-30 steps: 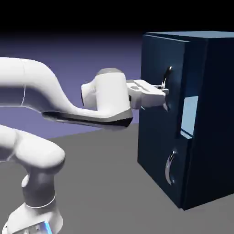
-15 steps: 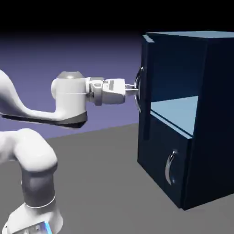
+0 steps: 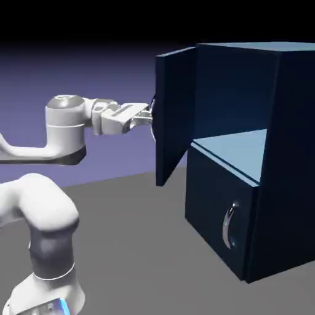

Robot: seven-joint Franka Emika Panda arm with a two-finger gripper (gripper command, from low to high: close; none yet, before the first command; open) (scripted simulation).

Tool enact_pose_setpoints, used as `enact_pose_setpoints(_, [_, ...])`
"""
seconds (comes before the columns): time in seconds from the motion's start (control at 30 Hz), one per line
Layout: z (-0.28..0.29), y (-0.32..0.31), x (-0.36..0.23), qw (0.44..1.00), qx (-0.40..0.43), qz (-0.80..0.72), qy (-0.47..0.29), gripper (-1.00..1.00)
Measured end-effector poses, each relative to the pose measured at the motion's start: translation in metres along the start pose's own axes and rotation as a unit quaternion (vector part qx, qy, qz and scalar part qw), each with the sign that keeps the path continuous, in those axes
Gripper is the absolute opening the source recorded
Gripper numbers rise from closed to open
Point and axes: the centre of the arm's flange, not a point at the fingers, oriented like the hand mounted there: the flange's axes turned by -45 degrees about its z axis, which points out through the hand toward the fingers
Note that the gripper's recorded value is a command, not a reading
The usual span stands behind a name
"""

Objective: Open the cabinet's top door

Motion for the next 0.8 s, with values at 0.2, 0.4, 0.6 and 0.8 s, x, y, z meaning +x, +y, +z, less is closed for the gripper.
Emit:
enact_pose_setpoints(0.2, [-0.041, -0.022, 0.0, 0.998, -0.065, 0.0, 0.0, -1.0])
enact_pose_setpoints(0.4, [-0.084, -0.054, 0.0, 0.99, -0.141, 0.0, 0.0, -1.0])
enact_pose_setpoints(0.6, [-0.126, -0.095, 0.0, 0.975, -0.223, 0.0, 0.0, -1.0])
enact_pose_setpoints(0.8, [-0.156, -0.137, 0.0, 0.956, -0.293, 0.0, 0.0, -1.0])
